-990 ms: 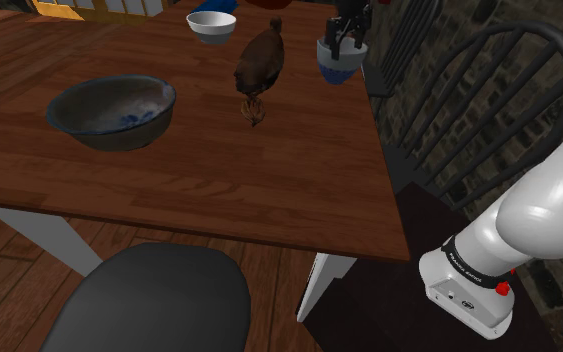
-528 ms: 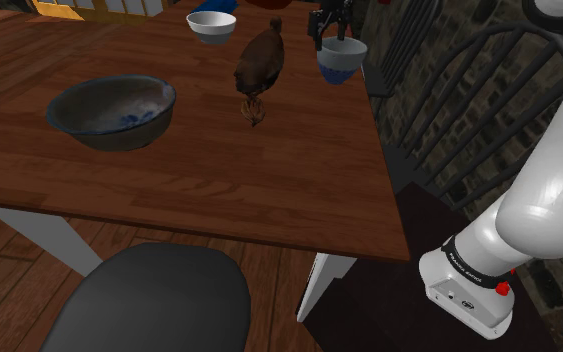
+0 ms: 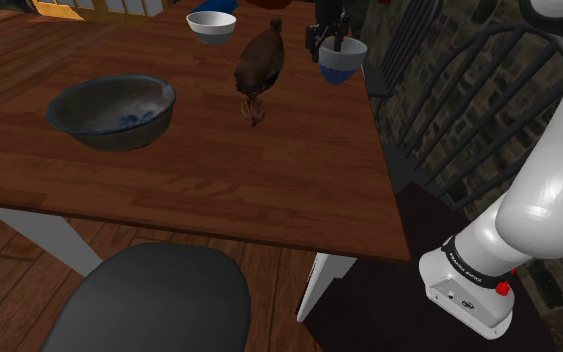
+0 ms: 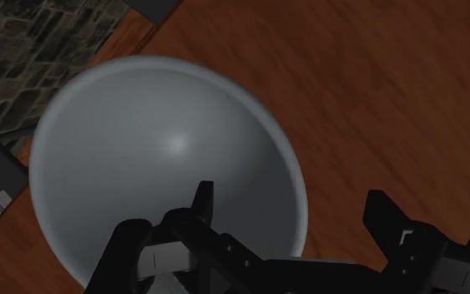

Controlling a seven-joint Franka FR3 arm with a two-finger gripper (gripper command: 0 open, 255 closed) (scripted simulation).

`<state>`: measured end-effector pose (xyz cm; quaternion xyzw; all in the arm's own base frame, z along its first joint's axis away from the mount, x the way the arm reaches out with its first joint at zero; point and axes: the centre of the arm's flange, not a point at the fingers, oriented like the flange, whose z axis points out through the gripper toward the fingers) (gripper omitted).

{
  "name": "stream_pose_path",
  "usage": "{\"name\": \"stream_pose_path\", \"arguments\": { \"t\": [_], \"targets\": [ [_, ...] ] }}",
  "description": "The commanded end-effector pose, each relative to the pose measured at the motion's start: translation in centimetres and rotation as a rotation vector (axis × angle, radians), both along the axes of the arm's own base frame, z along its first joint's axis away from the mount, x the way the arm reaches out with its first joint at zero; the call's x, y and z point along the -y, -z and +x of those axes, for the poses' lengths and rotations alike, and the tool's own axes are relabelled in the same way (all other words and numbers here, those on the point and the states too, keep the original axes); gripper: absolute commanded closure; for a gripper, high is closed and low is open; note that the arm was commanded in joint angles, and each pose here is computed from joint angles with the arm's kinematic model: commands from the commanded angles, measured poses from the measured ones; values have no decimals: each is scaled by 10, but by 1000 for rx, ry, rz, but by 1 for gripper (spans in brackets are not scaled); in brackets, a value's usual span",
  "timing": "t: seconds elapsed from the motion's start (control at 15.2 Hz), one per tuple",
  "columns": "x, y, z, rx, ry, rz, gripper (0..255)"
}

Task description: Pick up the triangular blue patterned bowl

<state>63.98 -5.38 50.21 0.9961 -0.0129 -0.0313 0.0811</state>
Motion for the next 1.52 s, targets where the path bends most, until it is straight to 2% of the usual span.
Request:
{"name": "stream_pose_path", "arguments": {
  "t": [0.0,0.59,1.45],
  "targets": [
    [0,2,0,0,0,0,255],
    [-1,2,0,1,0,0,255],
    [-1,-66,0,1,0,0,255]
  ]
}}
